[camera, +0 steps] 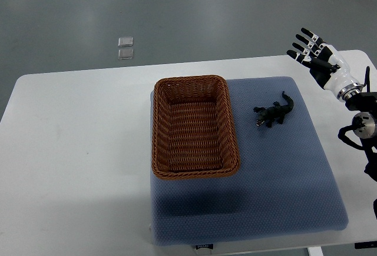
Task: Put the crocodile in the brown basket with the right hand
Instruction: 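Reach the right hand down over the dark toy crocodile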
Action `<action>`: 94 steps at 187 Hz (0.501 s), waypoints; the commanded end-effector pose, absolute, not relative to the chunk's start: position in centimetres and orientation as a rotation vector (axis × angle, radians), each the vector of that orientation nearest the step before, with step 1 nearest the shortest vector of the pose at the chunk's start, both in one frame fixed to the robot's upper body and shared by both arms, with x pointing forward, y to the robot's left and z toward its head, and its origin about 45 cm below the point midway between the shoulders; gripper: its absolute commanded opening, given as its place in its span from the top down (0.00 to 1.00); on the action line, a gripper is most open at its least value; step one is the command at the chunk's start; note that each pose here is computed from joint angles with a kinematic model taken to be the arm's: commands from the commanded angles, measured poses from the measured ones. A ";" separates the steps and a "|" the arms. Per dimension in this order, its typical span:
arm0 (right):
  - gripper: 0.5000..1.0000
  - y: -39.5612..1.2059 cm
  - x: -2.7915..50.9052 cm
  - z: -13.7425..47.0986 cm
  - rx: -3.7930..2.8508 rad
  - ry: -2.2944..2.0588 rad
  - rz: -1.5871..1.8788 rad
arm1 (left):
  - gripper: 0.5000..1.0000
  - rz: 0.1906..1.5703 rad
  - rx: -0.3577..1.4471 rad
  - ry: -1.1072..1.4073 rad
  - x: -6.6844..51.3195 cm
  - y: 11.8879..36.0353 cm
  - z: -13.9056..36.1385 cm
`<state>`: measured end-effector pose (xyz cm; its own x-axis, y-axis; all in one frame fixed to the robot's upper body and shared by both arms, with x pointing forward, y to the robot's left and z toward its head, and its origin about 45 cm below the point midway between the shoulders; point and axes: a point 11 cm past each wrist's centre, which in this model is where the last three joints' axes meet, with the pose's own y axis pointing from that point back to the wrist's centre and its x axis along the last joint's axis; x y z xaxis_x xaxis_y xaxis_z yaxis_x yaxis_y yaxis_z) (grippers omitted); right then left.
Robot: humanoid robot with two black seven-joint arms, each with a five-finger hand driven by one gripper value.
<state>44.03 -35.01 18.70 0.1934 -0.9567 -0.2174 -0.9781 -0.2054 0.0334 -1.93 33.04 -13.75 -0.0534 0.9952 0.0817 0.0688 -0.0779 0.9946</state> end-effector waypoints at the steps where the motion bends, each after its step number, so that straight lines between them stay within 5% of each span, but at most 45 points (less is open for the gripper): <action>1: 0.14 -34.4 43.9 19.1 -2.471 1.859 0.229 | 0.00 1.278 1.291 1.261 -1.9 33.0 -13.8; 94: 0.14 -32.1 43.0 18.7 -3.191 1.732 -0.522 | 0.00 1.278 1.291 1.261 -1.9 33.0 -13.8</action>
